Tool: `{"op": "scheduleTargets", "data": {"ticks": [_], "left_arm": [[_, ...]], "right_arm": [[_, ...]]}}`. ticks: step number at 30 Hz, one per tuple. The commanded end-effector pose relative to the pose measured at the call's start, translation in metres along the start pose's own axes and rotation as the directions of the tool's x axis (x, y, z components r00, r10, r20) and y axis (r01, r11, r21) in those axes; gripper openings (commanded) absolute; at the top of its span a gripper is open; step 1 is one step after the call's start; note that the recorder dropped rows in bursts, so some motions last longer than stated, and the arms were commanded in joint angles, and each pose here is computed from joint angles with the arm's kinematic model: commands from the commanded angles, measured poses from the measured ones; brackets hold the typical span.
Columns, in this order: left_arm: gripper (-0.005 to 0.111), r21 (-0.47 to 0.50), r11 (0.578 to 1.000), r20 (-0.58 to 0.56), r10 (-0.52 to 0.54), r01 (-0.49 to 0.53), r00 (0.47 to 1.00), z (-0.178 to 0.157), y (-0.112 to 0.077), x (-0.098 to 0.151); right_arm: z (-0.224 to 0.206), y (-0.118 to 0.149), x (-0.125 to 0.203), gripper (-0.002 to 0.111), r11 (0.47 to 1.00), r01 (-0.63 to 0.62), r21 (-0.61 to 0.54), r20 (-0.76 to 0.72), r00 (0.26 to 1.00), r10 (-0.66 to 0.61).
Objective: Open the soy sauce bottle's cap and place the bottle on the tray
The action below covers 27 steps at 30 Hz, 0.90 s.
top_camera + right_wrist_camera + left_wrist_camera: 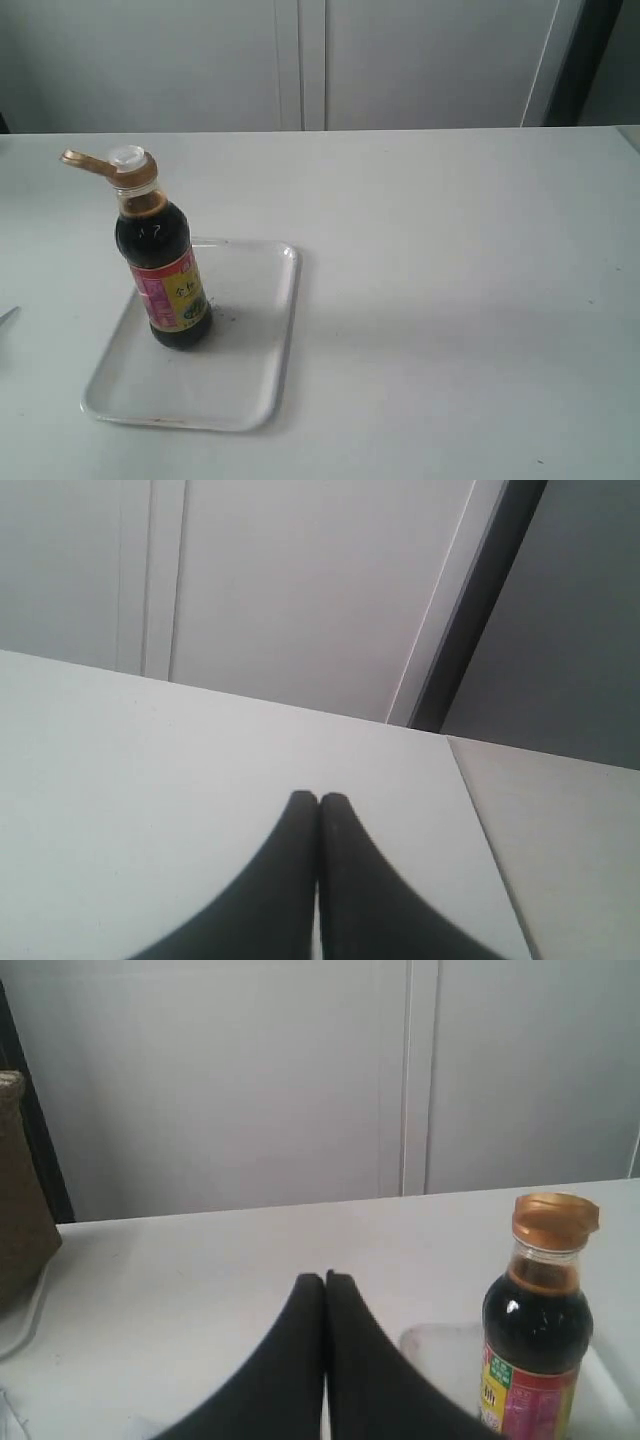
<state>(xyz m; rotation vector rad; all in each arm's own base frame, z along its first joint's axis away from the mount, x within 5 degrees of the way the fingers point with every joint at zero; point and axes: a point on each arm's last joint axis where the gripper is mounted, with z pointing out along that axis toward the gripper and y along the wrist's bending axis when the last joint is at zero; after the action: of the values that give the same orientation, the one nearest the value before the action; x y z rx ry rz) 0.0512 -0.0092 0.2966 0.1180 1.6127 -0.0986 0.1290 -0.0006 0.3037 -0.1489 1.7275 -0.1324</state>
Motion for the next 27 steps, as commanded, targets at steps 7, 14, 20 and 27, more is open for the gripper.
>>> {"op": "scheduleTargets", "data": {"ticks": [7, 14, 20, 27], "left_arm": [[0.0, -0.006, 0.999, -0.036, -0.042, 0.042, 0.998, 0.007, 0.0, 0.027], [0.0, -0.006, 0.999, -0.034, -0.042, 0.042, 0.999, 0.007, 0.0, 0.027], [0.0, -0.006, 0.999, -0.034, -0.042, 0.042, 0.999, 0.007, 0.0, 0.027], [0.0, -0.008, 1.0, -0.023, -0.028, 0.028, 0.999, 0.007, 0.001, 0.026]], "right_arm": [[0.003, 0.005, 0.03, 0.0, 1.0, -0.012, 0.009, 0.01, 1.0, 0.012], [0.003, 0.005, 0.031, 0.0, 1.0, -0.012, 0.009, 0.009, 1.0, 0.012], [0.003, 0.005, 0.031, 0.0, 1.0, -0.012, 0.009, 0.009, 1.0, 0.012], [0.003, 0.005, 0.03, 0.0, 1.0, -0.017, 0.009, 0.01, 1.0, 0.017]]}}
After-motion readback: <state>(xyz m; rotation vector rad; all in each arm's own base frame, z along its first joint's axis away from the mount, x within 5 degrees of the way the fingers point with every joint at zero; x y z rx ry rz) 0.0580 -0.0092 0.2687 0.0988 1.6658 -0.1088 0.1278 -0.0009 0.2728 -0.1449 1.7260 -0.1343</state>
